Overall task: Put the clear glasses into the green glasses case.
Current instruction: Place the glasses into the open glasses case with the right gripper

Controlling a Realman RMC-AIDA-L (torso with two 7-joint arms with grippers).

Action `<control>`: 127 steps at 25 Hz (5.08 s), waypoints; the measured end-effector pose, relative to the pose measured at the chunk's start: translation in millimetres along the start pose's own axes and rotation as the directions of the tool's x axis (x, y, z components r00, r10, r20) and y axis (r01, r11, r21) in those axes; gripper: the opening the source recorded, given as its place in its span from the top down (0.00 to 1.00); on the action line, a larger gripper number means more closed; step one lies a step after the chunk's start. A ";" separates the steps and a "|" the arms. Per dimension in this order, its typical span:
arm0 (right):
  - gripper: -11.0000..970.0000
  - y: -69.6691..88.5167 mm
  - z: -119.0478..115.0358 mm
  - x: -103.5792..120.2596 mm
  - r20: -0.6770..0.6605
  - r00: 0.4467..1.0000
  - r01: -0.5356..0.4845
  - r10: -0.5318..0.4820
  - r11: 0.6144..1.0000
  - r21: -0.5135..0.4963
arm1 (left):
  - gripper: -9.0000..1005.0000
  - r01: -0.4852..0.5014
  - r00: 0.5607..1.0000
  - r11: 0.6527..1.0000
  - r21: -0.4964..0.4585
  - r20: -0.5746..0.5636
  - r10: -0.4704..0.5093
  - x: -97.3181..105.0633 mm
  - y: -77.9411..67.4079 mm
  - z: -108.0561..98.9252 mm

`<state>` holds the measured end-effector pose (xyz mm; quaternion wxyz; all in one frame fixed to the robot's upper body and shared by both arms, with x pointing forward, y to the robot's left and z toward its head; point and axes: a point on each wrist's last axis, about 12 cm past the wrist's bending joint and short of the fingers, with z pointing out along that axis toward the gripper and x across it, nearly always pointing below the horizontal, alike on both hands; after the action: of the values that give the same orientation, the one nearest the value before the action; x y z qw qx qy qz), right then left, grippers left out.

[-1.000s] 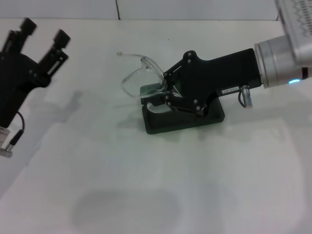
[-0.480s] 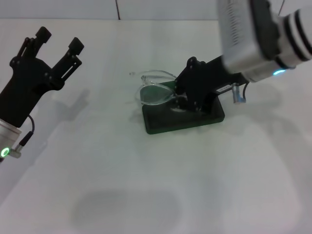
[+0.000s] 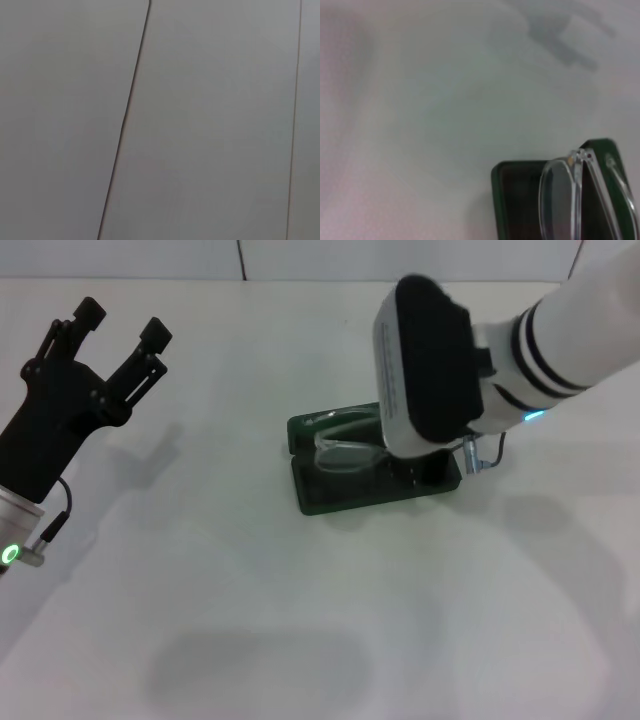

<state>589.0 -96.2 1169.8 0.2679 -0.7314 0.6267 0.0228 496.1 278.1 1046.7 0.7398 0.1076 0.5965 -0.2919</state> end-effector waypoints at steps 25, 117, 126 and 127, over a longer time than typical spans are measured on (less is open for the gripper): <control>0.83 27.4 21.1 -5.3 -0.125 0.979 0.169 -0.160 0.983 0.068 | 0.12 0.024 1.000 1.000 -0.008 -0.003 -0.024 2.7 -2.7 -4.1; 0.78 -6.0 20.0 14.9 -0.057 0.988 -0.149 0.143 0.982 -0.119 | 0.12 0.015 1.000 1.000 0.016 -0.003 -0.015 1.7 -3.7 3.7; 0.78 -6.0 19.8 15.3 -0.051 0.988 -0.151 0.146 0.982 -0.110 | 0.12 0.019 1.000 1.000 0.014 -0.005 -0.019 2.5 -4.3 3.1; 0.78 -5.0 19.3 15.4 -0.050 0.988 -0.151 0.147 0.982 -0.113 | 0.12 0.020 1.000 1.000 0.014 -0.005 -0.020 2.7 -4.5 3.1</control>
<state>602.7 -101.7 1149.5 0.2093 -0.6972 0.6826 0.0644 496.5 272.1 1045.8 0.7346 0.1077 0.5974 -0.3032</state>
